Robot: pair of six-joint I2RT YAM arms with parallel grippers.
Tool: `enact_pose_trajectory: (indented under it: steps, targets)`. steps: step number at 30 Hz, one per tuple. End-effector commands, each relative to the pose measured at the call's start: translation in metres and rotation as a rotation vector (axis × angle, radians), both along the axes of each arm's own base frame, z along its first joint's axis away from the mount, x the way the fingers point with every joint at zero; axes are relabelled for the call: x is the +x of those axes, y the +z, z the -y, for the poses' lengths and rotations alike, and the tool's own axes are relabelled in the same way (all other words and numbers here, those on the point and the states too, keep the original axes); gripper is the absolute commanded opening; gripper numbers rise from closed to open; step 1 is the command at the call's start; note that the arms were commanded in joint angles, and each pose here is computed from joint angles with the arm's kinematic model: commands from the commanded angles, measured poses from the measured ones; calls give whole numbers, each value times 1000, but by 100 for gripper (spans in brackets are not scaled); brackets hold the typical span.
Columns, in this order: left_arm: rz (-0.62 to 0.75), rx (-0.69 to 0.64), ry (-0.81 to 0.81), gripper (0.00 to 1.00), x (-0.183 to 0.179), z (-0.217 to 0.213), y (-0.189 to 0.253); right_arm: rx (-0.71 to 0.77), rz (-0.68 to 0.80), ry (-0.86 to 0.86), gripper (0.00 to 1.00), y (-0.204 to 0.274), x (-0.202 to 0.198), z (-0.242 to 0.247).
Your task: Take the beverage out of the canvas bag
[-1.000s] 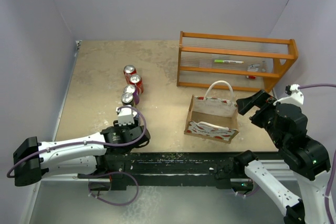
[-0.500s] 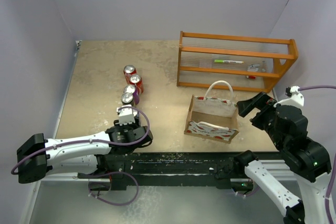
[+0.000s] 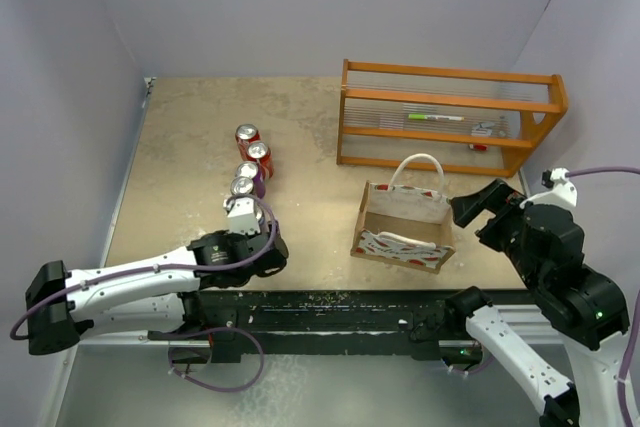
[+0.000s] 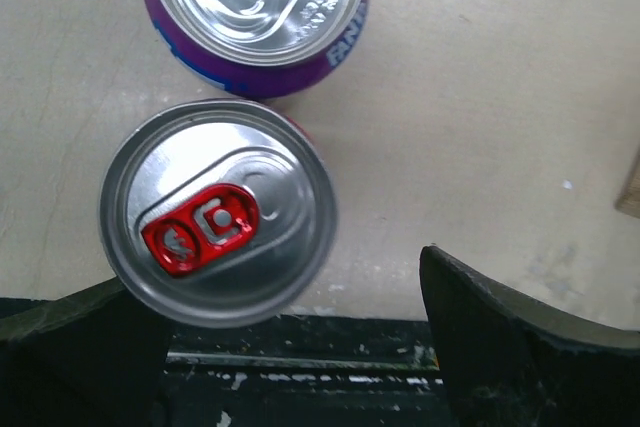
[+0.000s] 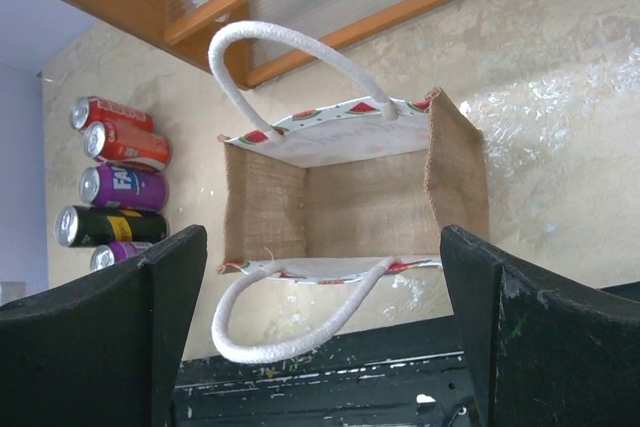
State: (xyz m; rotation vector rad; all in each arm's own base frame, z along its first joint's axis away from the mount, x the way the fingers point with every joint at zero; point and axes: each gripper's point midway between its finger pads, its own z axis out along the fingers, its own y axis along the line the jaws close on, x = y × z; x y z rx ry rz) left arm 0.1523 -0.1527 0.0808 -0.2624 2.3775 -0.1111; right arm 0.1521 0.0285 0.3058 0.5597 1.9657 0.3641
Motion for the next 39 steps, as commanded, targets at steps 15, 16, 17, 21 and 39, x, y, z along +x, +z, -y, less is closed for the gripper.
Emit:
enact_pose_trajectory:
  steps: [15, 16, 17, 21, 39]
  targets:
    - [466, 35, -456, 99, 57, 52, 245, -145, 0, 193, 100, 4, 52, -36]
    - [499, 44, -476, 99, 66, 56, 256, -157, -1, 209, 100, 7, 59, -41]
    - [525, 47, -480, 99, 77, 58, 265, -165, 1, 219, 100, 10, 65, -44]
    - [590, 11, -434, 99, 121, 54, 299, -191, 50, 237, 100, 34, 89, -54]
    - [1115, 92, -115, 99, 143, -48, 529, -354, 501, 121, 100, 230, 88, -18]
